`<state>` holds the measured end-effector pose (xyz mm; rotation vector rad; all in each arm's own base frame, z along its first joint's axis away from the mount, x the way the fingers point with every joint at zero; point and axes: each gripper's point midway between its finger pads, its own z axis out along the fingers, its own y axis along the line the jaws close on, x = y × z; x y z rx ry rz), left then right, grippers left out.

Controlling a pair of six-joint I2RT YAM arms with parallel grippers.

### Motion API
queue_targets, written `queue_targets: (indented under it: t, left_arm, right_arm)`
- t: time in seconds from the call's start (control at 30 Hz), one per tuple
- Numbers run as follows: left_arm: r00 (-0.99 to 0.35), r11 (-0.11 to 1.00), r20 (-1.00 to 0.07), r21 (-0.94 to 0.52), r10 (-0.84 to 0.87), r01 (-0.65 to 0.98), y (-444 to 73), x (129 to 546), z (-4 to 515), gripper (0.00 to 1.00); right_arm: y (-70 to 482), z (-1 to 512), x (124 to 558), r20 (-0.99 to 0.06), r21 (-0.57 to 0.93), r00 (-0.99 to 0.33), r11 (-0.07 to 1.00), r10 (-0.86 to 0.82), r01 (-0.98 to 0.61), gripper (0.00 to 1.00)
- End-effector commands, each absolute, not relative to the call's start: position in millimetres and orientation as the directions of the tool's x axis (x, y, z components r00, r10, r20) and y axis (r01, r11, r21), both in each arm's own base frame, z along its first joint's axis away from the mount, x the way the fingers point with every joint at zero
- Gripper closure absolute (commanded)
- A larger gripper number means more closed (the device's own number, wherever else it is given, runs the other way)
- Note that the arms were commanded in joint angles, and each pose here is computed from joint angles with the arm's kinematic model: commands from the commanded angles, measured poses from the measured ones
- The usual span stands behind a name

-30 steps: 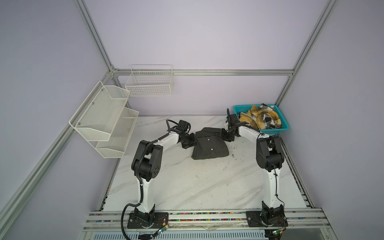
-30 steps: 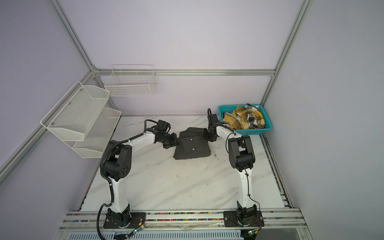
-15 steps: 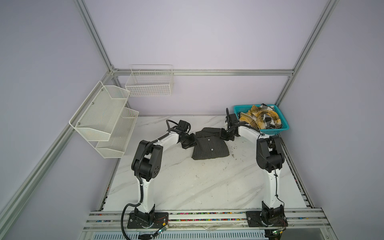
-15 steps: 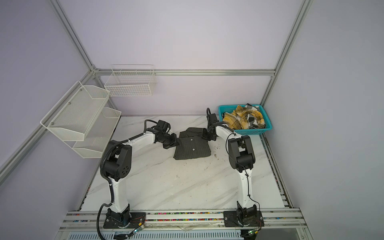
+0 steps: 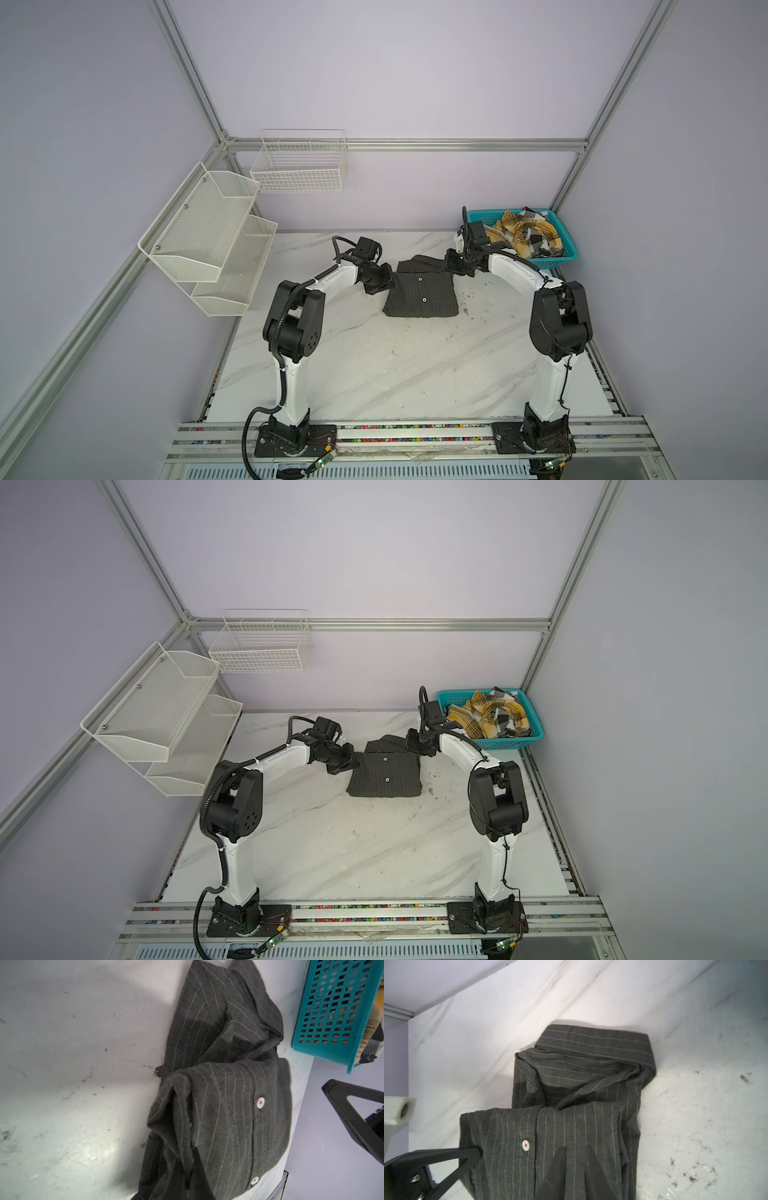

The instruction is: Fold and stack the long sleeve shirts

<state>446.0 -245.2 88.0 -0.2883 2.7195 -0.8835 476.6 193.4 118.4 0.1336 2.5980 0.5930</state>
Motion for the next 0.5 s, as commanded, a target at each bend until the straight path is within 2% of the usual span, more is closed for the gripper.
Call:
queue_targets:
  t: [0.0, 0.1, 0.23, 0.47]
  left_arm:
    - [-0.928, 0.768, -0.269, -0.64, -0.259, -0.029, -255.6, 456.8, 131.3, 1.0]
    - [-0.928, 0.768, -0.269, -0.639, -0.258, -0.029, -255.7, 456.9, 129.6, 1.0]
    - [-0.931, 0.768, -0.263, -0.64, -0.254, -0.029, -256.9, 457.7, 126.6, 1.0]
    - [-0.932, 0.766, -0.259, -0.642, -0.253, -0.03, -258.3, 459.0, 125.9, 1.0]
  right_arm:
    - [194.9, 104.8, 474.8, -0.406, 0.425, -0.894, 0.905, 0.19, 0.0, 0.86]
    - [193.1, 99.6, 474.4, -0.402, 0.412, -0.896, 0.911, 0.187, 0.006, 0.8]
    - [186.9, 91.6, 474.5, -0.397, 0.38, -0.897, 0.924, 0.193, 0.031, 0.56]
    - [187.3, 71.9, 477.7, -0.358, 0.372, -0.915, 0.927, 0.187, 0.044, 0.57]
